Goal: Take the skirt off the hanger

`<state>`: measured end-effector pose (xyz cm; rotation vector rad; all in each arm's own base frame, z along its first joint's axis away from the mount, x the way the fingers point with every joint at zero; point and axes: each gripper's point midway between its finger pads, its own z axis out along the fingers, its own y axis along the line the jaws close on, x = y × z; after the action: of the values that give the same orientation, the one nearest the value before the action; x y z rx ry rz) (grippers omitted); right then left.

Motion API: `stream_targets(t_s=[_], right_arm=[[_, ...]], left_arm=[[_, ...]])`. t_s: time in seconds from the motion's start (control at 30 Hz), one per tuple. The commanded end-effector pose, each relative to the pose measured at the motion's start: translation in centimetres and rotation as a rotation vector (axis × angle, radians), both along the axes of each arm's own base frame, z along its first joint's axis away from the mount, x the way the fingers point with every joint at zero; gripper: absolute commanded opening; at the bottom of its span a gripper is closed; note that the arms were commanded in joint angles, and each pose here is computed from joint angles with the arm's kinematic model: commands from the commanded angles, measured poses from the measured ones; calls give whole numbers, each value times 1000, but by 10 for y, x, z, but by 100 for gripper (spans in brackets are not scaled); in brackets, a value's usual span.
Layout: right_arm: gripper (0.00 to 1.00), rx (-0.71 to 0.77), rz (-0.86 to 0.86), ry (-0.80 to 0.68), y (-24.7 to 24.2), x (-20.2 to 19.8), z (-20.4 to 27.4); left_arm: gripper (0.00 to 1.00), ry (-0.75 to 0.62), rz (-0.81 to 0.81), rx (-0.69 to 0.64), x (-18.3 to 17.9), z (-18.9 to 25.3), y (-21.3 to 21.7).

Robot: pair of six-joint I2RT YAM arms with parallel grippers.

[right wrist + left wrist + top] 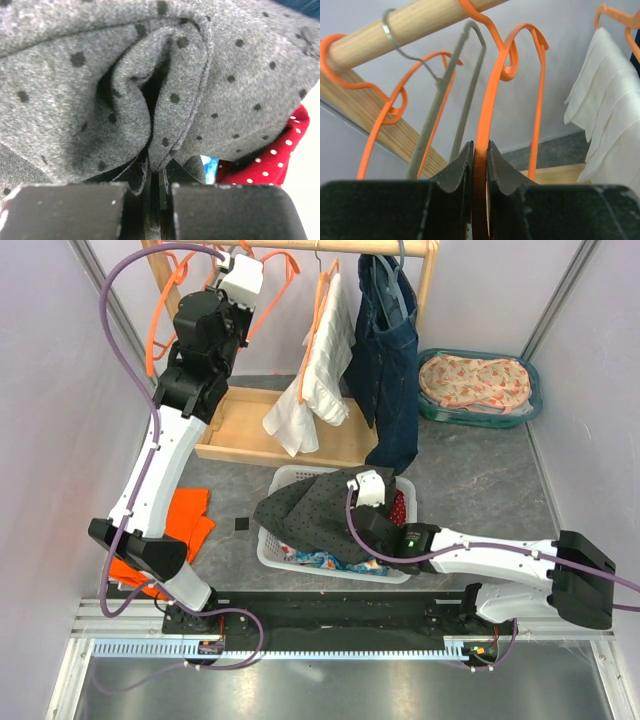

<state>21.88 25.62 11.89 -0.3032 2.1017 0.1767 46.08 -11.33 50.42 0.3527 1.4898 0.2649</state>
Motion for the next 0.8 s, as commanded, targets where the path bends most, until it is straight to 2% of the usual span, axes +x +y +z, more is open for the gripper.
stream_targets(t_s=[0.0,0.23,0.27,0.3,0.37,0.4,0.47,0.5,0.57,0.67,0.7,0.77], right_arm=[[0,35,-33,-13,-11,1,3],[0,47,-28,-17,-12,3,9],[0,48,-29,-16,-12,4,10],[0,41,-31,-12,-12,4,8],[0,24,-47,4,-15,5,7],[9,20,-61,15,-16,5,4],[21,3,-70,33,-20,2,3],[32,16,-73,43,-22,0,4],[40,16,-68,65,-27,-6,2],[61,46,31,133,-21,-23,8],[71,51,53,145,-21,-27,14],[74,29,55,168,-29,-34,25]], left_arm=[[2,-30,-18,-42,-1,11,-2],[4,-8,12,-17,-8,0,6],[9,-5,12,-17,-9,-1,6],[31,-8,11,-17,-12,0,6],[59,-19,3,-5,-22,5,4],[72,-24,16,-5,-25,8,7],[80,-42,23,-12,-37,17,9],[89,-48,29,-16,-42,21,10],[98,-72,25,-45,-55,32,13],[99,-101,-2,-84,-72,45,14],[100,-127,-13,-94,-83,56,16],[100,-155,-28,-113,-96,68,15]])
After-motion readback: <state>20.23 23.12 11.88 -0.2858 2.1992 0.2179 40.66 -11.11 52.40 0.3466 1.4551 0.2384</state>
